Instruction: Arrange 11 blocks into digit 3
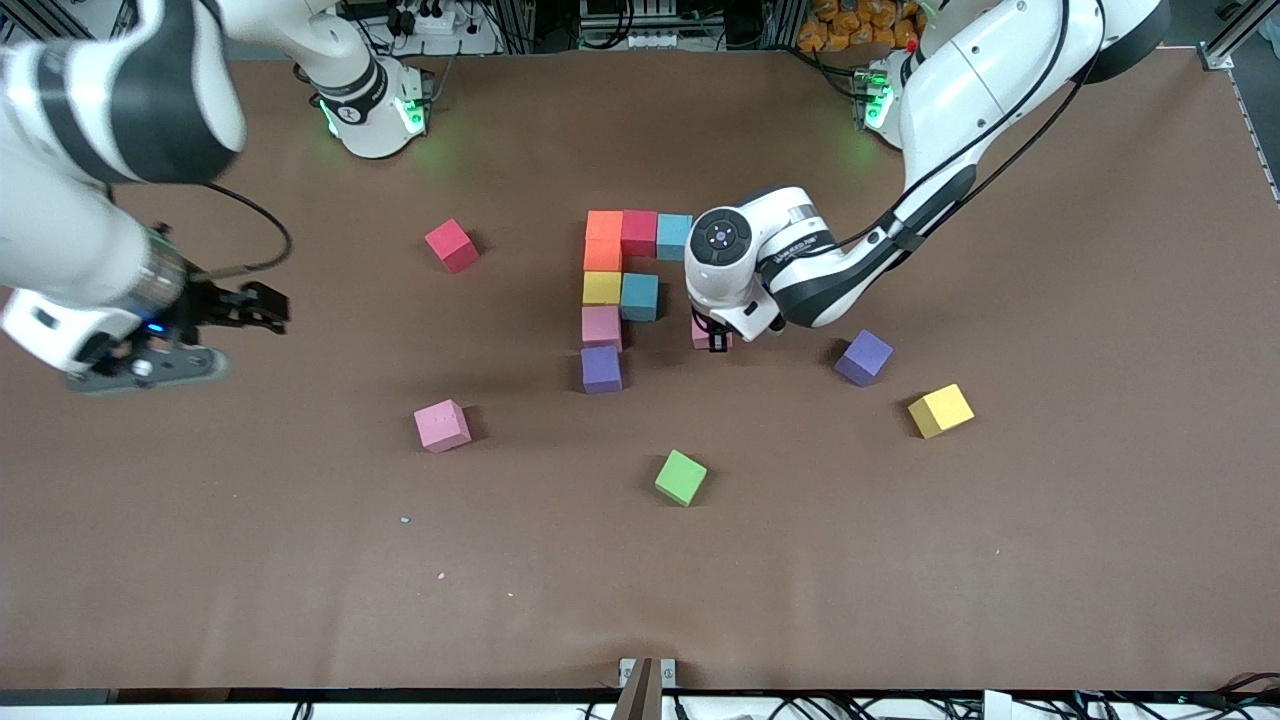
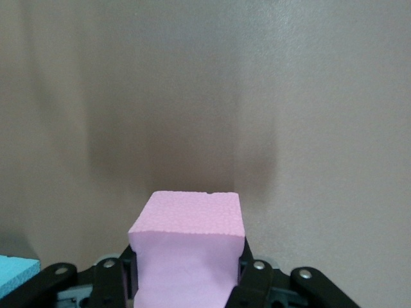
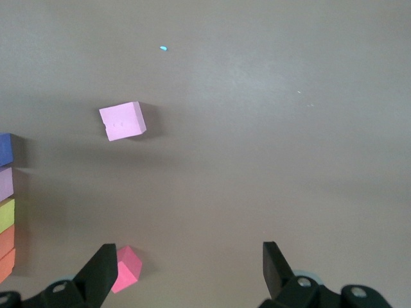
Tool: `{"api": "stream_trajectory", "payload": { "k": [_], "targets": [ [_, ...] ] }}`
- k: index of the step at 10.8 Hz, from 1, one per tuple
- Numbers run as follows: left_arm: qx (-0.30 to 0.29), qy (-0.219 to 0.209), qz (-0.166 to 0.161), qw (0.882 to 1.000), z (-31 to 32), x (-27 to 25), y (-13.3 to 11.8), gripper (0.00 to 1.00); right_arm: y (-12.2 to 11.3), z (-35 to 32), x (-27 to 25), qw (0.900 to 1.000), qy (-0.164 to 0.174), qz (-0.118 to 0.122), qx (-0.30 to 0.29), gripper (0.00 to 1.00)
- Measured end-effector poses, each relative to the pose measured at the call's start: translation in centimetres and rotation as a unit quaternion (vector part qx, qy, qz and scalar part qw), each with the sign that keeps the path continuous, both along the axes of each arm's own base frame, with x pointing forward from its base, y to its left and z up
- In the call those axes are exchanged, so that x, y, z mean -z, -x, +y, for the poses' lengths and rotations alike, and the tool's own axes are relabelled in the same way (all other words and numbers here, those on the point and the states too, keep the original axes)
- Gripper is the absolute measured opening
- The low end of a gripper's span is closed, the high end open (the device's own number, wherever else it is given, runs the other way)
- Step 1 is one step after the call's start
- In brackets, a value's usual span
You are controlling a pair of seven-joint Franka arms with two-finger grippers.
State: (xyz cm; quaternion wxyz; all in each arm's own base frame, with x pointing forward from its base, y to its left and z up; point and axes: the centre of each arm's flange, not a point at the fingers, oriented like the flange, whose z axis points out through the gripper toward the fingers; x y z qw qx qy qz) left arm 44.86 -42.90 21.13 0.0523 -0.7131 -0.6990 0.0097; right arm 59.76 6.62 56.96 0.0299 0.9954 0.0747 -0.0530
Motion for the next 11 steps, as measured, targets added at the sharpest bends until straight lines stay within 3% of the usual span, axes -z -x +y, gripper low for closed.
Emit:
{"api": "stream_trajectory", "payload": {
  "k": [4,11],
  "targets": [
    [0.032,0.001,-0.028,0.999,-0.8,0.8,2.3,0.56,2.9,-7.8,-4.6,0.999,-0.026,0.001,0.021,1.0],
    [0.046,0.031,-0.037,0.998,-3.0,0.3,4.1,0.56,3.0,-6.8,-3.9,0.999,-0.035,0.01,0.009,1.0]
  ]
}}
